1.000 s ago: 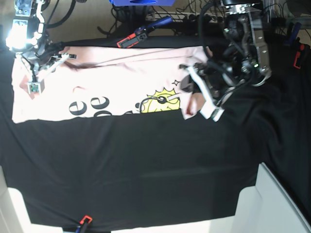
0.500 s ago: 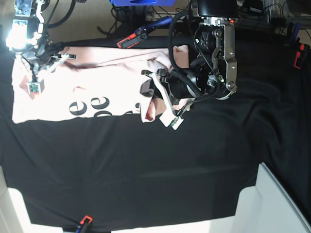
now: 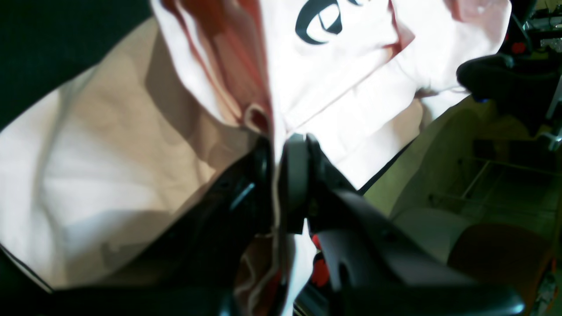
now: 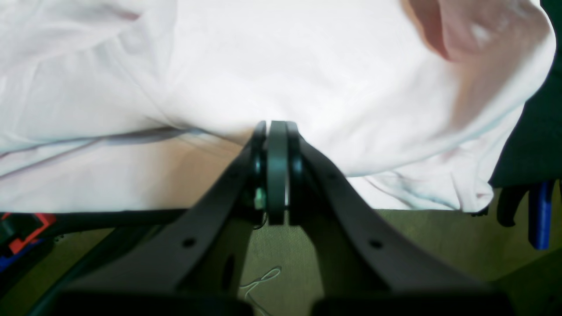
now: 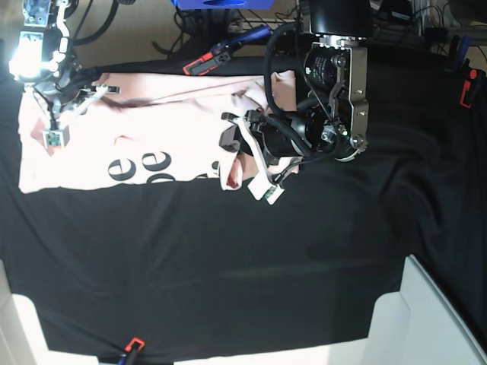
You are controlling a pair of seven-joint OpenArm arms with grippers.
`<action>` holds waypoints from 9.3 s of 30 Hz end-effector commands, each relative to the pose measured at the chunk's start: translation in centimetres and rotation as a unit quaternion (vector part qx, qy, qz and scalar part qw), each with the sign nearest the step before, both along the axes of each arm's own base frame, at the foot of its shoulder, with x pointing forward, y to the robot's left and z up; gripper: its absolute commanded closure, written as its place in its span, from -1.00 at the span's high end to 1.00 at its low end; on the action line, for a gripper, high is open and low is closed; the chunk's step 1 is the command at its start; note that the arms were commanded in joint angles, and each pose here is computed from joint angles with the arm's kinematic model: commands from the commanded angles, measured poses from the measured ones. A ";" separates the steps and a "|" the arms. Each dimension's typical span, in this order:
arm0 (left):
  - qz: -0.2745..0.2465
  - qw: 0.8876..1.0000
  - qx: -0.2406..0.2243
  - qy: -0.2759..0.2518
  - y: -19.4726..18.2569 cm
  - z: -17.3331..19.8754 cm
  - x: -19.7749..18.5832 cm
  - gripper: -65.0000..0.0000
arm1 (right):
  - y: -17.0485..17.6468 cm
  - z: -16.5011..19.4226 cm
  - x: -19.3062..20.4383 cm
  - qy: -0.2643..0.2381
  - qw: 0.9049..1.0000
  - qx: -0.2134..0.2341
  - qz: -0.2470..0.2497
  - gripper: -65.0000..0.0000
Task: Fold the T-shirt properly
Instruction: 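Fold the held shirt end with the left gripper toward the right gripper, then release the shirt and pull both grippers back to the shirt's ends, then grasp the shirt's end with the right gripper, then lift the held end with the right gripper and fold it over the shirt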
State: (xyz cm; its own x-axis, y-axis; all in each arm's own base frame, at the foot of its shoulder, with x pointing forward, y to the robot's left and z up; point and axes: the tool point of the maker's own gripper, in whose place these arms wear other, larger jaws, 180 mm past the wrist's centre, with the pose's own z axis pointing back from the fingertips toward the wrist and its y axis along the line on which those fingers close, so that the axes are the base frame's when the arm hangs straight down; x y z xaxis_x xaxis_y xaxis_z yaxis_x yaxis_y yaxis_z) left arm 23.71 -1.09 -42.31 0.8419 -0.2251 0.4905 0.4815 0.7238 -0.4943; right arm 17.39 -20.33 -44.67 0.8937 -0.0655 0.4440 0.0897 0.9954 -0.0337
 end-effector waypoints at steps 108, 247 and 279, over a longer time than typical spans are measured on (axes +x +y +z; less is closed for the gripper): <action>0.298 0.954 -0.015 0.012 24.2 -3.4 1.5 -1.00 | 1.4 5.3 6.4 -0.021 0.993 -0.012 0.117 -0.29; 0.292 0.931 0.212 -0.050 36.8 2.1 -4.1 -0.12 | 16.3 6.0 6.8 0.067 0.981 0.181 0.008 -0.91; 0.250 0.909 0.334 0.001 38.8 -0.4 -7.5 -0.12 | 26.6 5.0 7.4 0.099 0.980 0.163 0.053 -1.00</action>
